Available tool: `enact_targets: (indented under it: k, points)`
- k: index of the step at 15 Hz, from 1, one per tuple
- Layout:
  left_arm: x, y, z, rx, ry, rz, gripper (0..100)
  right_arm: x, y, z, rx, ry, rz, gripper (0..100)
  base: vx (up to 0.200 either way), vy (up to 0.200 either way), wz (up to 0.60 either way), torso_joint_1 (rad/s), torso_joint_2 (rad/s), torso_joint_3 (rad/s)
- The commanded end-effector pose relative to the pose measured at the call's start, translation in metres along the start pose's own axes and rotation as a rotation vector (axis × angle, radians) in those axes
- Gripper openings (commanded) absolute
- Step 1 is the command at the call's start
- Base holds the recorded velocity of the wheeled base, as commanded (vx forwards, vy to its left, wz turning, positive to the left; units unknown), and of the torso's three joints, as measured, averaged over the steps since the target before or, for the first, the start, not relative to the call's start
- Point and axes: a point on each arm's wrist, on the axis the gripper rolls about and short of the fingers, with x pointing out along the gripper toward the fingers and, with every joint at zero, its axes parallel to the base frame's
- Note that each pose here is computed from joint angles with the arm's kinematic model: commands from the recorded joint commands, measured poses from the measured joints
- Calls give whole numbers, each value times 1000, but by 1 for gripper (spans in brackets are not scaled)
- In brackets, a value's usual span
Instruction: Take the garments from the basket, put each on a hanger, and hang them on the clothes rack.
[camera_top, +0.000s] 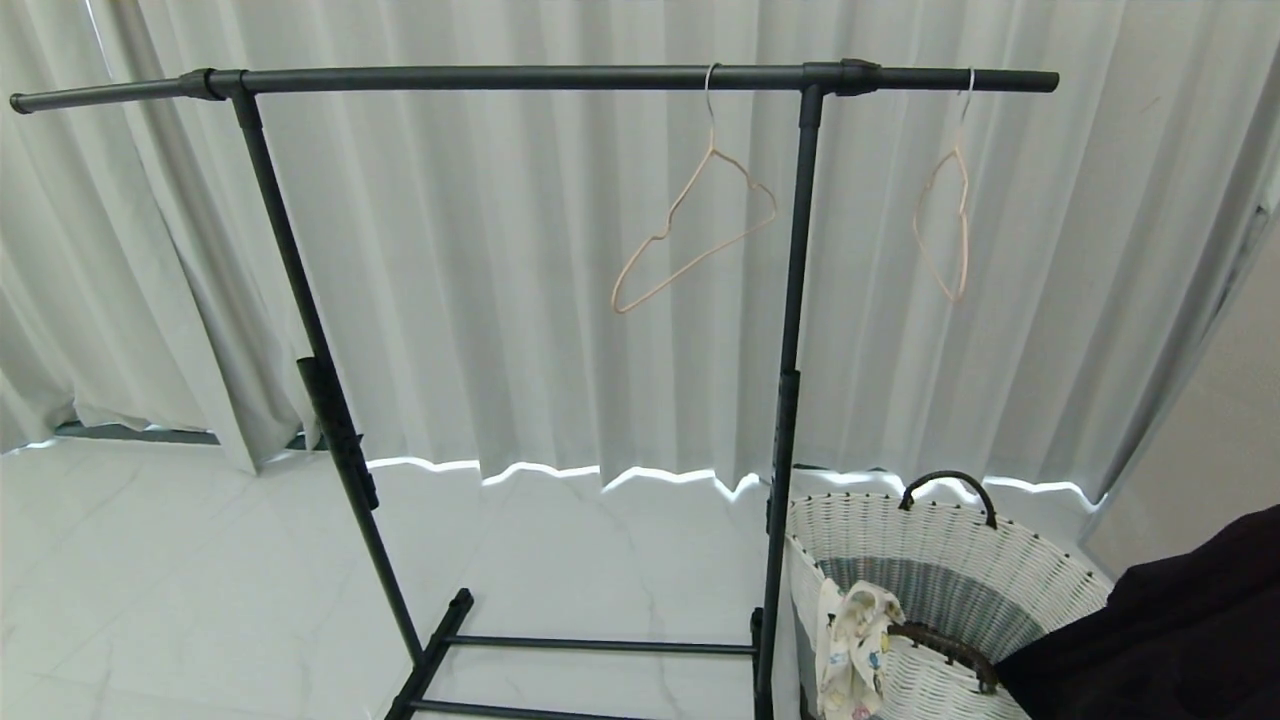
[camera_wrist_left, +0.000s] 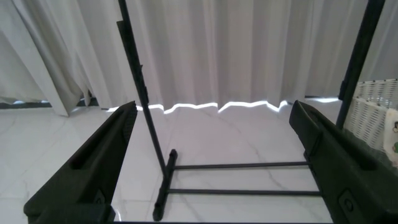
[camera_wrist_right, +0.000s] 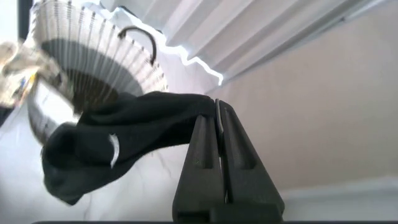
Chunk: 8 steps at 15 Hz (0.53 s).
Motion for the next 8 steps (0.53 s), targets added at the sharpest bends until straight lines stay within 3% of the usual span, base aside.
enact_targets:
  k: [1,7,8]
  points:
    - [0,0,0,-1,0,1,100,-18,0,-5,7,-41,-27,0,-200,0,0,7,7,7]
    - [0,0,0,1,0,1,100,-27,2,-10,4,-45,-28,0,0,0,0,0,0,0]
    - [0,0,0,-1,0,1,100,-27,2,-10,4,-44,-27,0,0,200,0,-7,7,-7]
